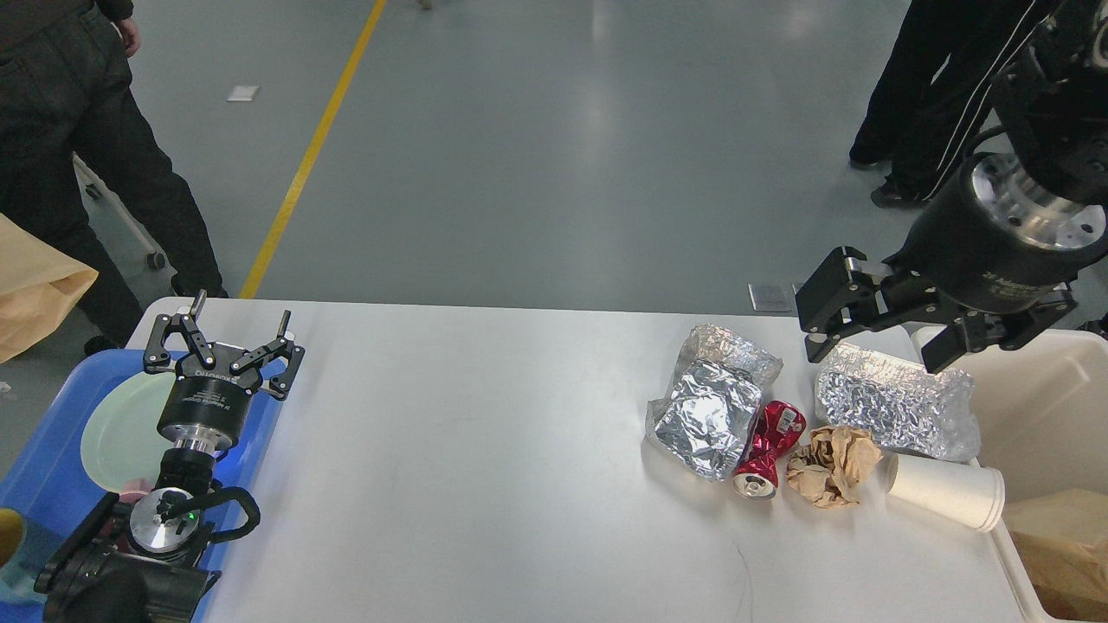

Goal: Tidy desktop
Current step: 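Lower the right gripper toward the crumpled silver foil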

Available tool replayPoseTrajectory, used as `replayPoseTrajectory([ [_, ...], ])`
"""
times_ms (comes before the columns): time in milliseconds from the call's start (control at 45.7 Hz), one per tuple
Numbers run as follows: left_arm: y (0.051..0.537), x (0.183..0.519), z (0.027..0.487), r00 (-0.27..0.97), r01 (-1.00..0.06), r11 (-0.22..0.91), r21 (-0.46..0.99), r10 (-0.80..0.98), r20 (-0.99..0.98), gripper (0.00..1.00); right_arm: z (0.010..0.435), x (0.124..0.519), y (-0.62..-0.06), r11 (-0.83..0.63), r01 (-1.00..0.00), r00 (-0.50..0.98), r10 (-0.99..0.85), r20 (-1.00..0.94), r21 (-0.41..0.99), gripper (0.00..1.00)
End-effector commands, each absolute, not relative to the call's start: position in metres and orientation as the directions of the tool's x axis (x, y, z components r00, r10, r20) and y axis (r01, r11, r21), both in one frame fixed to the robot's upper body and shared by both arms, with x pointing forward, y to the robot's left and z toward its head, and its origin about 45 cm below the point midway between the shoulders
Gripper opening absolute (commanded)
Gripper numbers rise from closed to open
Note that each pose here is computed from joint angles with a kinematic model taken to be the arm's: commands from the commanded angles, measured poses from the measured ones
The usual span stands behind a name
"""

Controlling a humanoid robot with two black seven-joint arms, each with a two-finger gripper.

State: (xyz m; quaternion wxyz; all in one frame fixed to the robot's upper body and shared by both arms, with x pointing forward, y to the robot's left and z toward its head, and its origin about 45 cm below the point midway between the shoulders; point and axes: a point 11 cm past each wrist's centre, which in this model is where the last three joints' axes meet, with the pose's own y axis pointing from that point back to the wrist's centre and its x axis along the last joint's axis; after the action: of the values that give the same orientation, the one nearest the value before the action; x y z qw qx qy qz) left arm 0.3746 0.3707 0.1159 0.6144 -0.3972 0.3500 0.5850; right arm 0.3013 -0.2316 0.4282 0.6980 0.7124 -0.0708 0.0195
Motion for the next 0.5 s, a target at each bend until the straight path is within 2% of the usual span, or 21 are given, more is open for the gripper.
replayPoseTrajectory([
  [0, 0.371, 0.375, 0.116, 0.071, -0.997, 0.000, -0.079, 0.441, -0.895, 0.96, 0.427, 0.305, -0.230, -0.021, -0.140, 0.988, -0.074, 0.138, 0.990, 0.93],
  [263, 0.370, 0.375, 0.116, 0.071, -0.997, 0.002, -0.079, 0.439, -0.895, 0.96, 0.370, 0.333, -0.217, -0.077, -0.175, 0.980, -0.105, 0.167, 0.982, 0.93],
  [394, 0.370, 0.375, 0.116, 0.071, -0.997, 0.002, -0.079, 0.439, -0.895, 0.96, 0.339, 0.346, -0.197, -0.128, -0.152, 0.985, -0.098, 0.140, 0.980, 0.93],
  [482, 0.370, 0.375, 0.116, 0.071, -0.997, 0.002, -0.079, 0.439, -0.895, 0.96, 0.303, 0.355, -0.187, -0.122, -0.132, 0.987, -0.104, 0.120, 0.984, 0.93],
])
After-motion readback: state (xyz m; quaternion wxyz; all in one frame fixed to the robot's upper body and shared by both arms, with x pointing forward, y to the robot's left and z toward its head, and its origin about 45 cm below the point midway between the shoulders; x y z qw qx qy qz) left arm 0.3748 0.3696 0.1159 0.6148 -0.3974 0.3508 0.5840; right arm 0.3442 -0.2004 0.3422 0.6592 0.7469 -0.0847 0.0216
